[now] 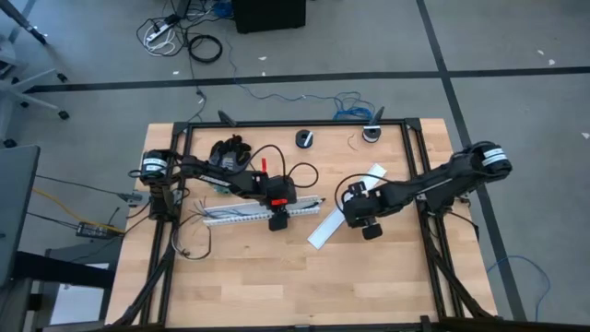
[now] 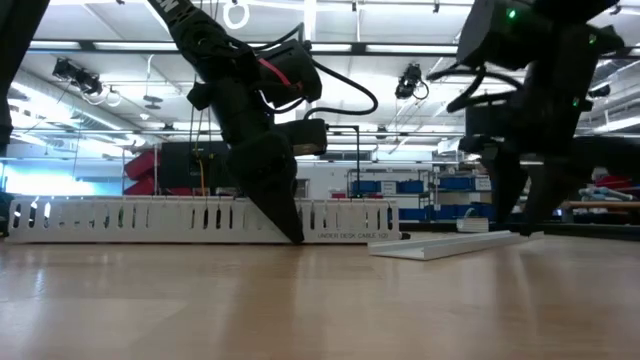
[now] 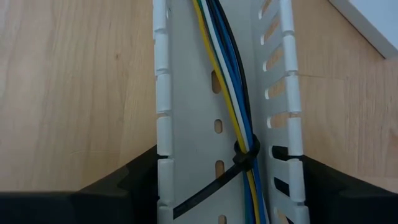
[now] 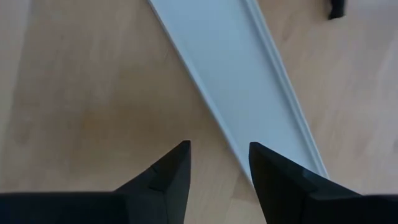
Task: Ziptie cables
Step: Close the white cable duct
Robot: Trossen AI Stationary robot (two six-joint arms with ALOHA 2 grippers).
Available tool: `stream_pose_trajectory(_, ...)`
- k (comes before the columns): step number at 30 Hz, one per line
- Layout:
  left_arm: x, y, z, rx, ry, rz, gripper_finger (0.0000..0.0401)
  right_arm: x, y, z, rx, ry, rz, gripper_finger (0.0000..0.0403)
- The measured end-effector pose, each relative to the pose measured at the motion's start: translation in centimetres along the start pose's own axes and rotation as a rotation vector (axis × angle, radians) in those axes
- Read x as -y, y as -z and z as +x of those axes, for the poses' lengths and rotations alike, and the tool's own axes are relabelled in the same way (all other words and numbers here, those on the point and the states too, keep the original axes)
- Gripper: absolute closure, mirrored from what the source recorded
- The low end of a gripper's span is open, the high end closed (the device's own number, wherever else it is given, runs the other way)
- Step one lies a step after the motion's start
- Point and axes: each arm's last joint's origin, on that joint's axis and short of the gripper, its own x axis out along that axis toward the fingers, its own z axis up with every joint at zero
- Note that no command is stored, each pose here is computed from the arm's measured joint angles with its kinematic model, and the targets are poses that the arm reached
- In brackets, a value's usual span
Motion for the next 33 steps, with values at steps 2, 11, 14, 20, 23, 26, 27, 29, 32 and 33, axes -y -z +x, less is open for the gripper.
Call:
stream_pose_trajectory(2,0.0,0.0,0.0,0.001,-0.001,0.0,0.0158,0.1,0.0,0.6,-0.017,0.0,-0.018,0.025)
stream_pose_trajectory(11,0.0,0.0,0.0,0.001,-0.003,0.0,0.0158,1.0,-0.1,1.8,-0.027,-0.05,-0.001,0.0315)
stream_pose_trajectory(14,0.0,0.0,0.0,0.001,-0.003,0.001,0.0158,1.2,0.0,1.7,-0.015,-0.105,0.029,0.0377)
stream_pose_trajectory(20,0.0,-0.1,0.0,0.002,-0.006,0.001,0.0158,1.3,0.4,0.2,0.005,-0.137,0.144,0.0401)
stream_pose_trajectory(23,0.0,-0.1,0.0,0.001,-0.005,0.003,0.0158,1.3,1.1,-1.5,0.003,-0.139,0.201,0.0402)
stream_pose_trajectory(26,0.0,0.0,0.0,-0.001,-0.005,0.006,0.0158,1.2,1.7,-3.6,0.05,-0.191,0.259,0.0403)
stream_pose_trajectory(27,0.0,0.0,0.0,-0.001,-0.005,0.006,0.0158,1.1,1.8,-4.3,0.074,-0.232,0.278,0.0403)
stream_pose_trajectory(29,0.0,0.0,0.0,-0.001,-0.005,0.014,0.0158,1.1,2.1,-5.7,0.141,-0.323,0.311,0.0403)
stream_pose_trajectory(32,0.0,-0.1,0.0,0.002,-0.005,0.023,0.0158,1.3,2.3,-7.5,0.258,-0.365,0.332,0.0403)
stream_pose_trajectory(33,0.0,-0.1,0.0,0.003,-0.005,0.023,0.0158,1.6,2.4,-8.0,0.287,-0.336,0.345,0.0403)
